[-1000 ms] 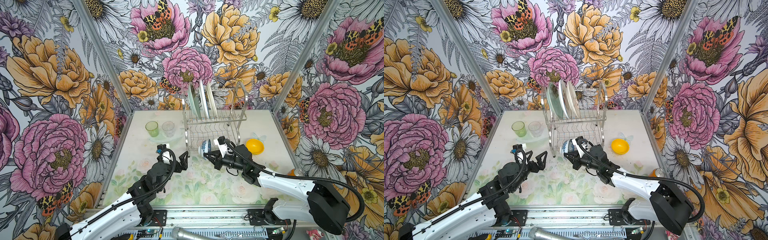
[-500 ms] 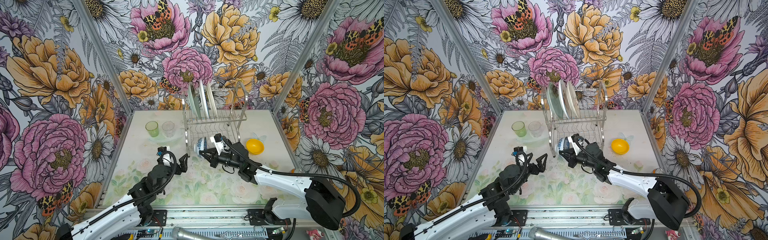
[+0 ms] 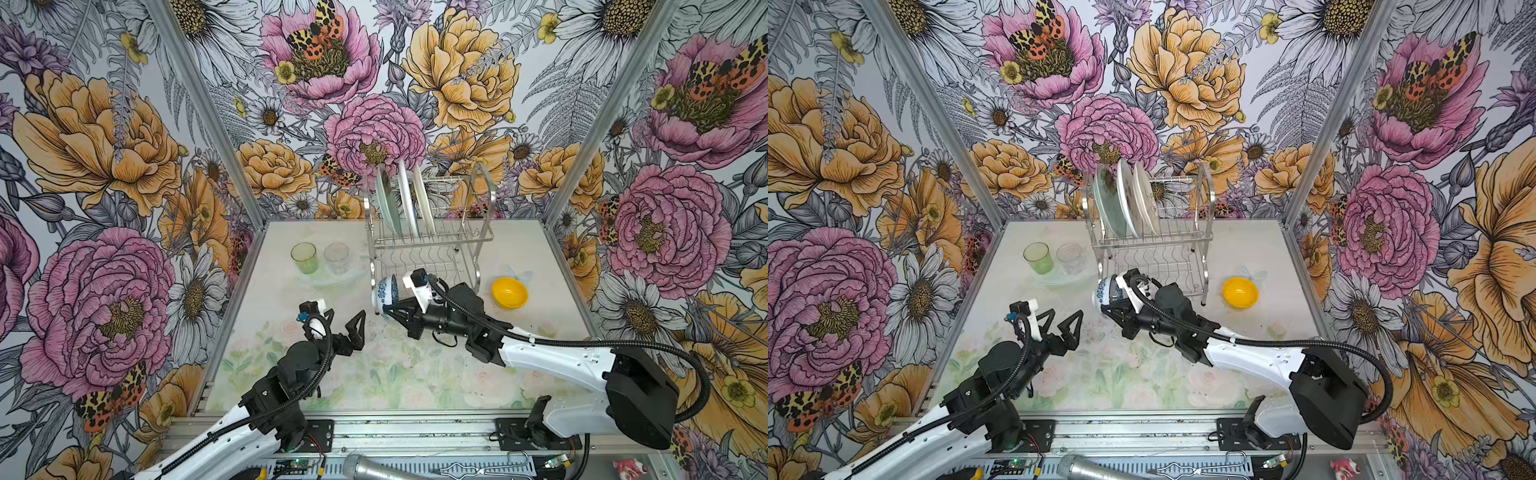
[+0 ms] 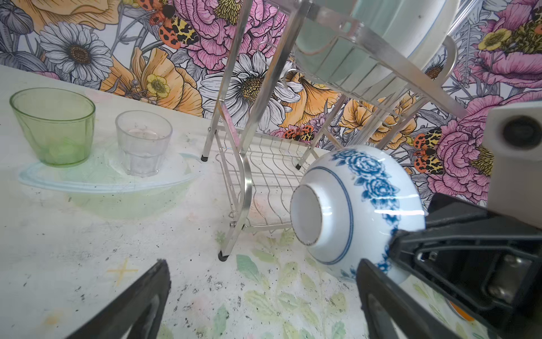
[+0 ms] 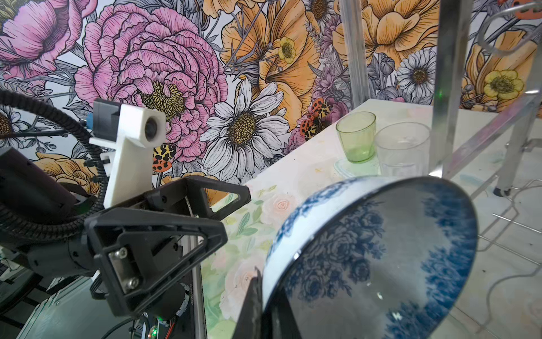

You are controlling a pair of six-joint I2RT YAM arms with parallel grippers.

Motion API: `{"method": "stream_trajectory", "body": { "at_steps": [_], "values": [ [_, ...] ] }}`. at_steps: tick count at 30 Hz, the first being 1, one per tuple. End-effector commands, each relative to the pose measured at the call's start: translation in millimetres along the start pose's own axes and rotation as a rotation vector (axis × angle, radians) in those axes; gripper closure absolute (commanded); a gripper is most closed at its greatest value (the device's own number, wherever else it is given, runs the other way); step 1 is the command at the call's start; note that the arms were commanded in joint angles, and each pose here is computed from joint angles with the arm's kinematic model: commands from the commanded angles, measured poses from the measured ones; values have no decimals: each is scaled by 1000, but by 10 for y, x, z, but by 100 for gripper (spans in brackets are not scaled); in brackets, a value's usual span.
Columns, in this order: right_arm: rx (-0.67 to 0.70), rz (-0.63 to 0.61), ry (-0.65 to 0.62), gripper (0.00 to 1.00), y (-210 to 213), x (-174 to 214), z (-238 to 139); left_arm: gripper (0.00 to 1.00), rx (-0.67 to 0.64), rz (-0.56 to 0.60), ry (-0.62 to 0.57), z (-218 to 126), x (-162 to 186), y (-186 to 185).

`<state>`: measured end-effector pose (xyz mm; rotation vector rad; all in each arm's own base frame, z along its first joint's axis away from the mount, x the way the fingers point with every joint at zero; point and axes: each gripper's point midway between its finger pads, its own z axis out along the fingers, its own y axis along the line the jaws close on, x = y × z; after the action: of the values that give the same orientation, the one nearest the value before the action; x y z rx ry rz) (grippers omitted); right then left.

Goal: Unload the mixed dishes from the dish rack
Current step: 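Carry the bowl past the rack toward the yellow bowl with the right gripper, then lower the blue-and-white bowl onto the table and open the right gripper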

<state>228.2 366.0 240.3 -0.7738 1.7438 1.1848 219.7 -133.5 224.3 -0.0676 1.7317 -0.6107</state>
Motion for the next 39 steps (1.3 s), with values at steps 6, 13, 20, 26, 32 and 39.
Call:
{"method": "stream_trajectory", "body": {
  "at_steps": [6,13,20,26,32,39],
  "values": [
    [63,-94,-8,100,92,-20,-438,1,-55,8,-29,-113,24,200],
    [279,-55,-25,100,-247,141,-924,1,-51,3,-36,-99,49,214],
    [555,67,-102,100,-865,115,-1522,1,-20,1,-41,-36,45,140],
    [752,101,-83,100,-1195,99,-1862,1,-16,12,-45,24,33,111],
    [931,116,-60,100,-1405,29,-2160,1,-15,56,-31,83,28,101],
    [1031,147,-44,100,-1623,27,-2319,1,-20,85,-20,178,2,127]
  ]
}}
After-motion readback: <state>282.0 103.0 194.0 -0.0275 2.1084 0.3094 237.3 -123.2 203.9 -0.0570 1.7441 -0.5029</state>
